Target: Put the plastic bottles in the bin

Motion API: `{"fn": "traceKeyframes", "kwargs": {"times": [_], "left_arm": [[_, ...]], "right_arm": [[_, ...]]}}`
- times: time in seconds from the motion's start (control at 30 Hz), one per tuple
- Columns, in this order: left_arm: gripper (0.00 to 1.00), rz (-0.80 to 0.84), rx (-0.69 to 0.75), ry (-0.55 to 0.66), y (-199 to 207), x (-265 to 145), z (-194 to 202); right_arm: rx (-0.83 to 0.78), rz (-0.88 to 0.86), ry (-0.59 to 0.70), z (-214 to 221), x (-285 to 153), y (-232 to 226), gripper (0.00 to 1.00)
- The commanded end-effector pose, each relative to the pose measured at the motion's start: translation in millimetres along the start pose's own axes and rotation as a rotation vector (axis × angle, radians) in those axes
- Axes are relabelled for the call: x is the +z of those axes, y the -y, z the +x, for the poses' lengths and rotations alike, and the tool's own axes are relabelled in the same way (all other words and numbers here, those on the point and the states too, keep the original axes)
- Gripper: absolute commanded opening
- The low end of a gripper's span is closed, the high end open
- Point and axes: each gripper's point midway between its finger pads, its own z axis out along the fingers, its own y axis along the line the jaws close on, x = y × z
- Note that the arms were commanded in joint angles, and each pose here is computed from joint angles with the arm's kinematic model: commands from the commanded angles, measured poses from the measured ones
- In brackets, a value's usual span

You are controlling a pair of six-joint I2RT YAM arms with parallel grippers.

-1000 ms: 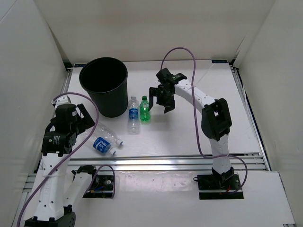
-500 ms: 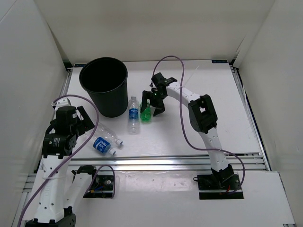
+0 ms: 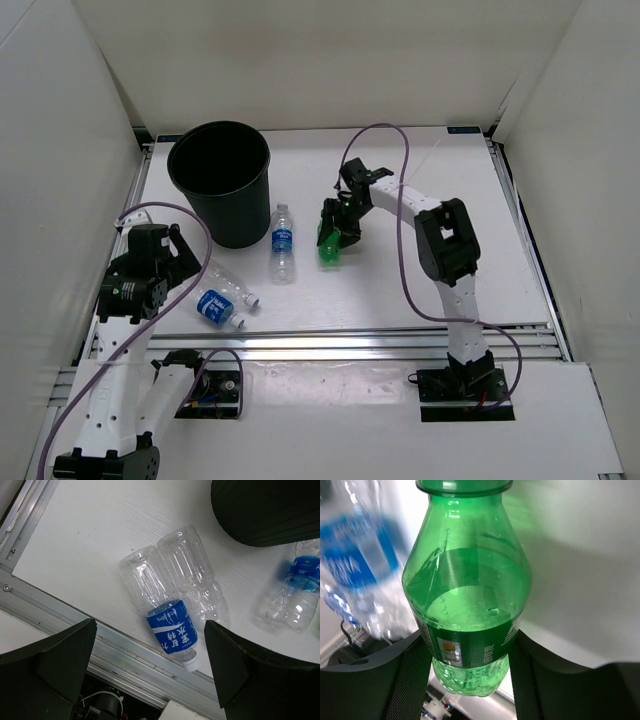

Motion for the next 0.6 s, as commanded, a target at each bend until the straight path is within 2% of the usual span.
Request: {"fn": "traceKeyframes", "kwargs": {"times": [0.0, 0.2, 0.23, 0.27, 0.37, 0.4, 0.43, 0.5, 0.53, 0.57], "left_arm": [[1.0, -0.046, -0.037, 0.034, -6, 4, -4], [1.0, -0.052, -0.095, 0.036, -5, 6, -6], [1.0, -0.049, -0.1, 0.022, -4, 6, -2], [1.0, -0.049, -0.115, 0.022, -4, 6, -2], [1.0, -0.034, -0.124, 0.004, -2, 3, 3], [1.0, -0.039, -0.129, -0.004, -3, 3, 5], [1.0, -0.025, -0.134, 0.002, -1, 0, 1], [1.0, -0.032, -0.13, -0.009, -3, -4, 3], [1.0, -0.035, -0.127, -0.015, -5, -8, 3], [1.0, -0.045, -0.119, -0.033, -6, -7, 6]], "right_arm": [[-0.072, -0.023, 0.081, 9, -54, -24, 0.12], [-0.155, -0.186, 0.305, -2, -158, -107, 0.07], [-0.183, -0.214, 0.333, -4, -169, -125, 0.06], [-0.256, -0.276, 0.423, -12, -204, -159, 0.06], [-0.327, -0.36, 0.493, -28, -221, -209, 0.06], [-0.399, -0.443, 0.571, -39, -241, -244, 0.06], [-0.404, -0.493, 0.599, -44, -250, -257, 0.06], [-0.434, -0.56, 0.624, -45, -242, -280, 0.06], [-0.48, -0.623, 0.703, -52, -255, -300, 0.1], [-0.495, -0.651, 0.716, -51, -250, -313, 0.11]]}}
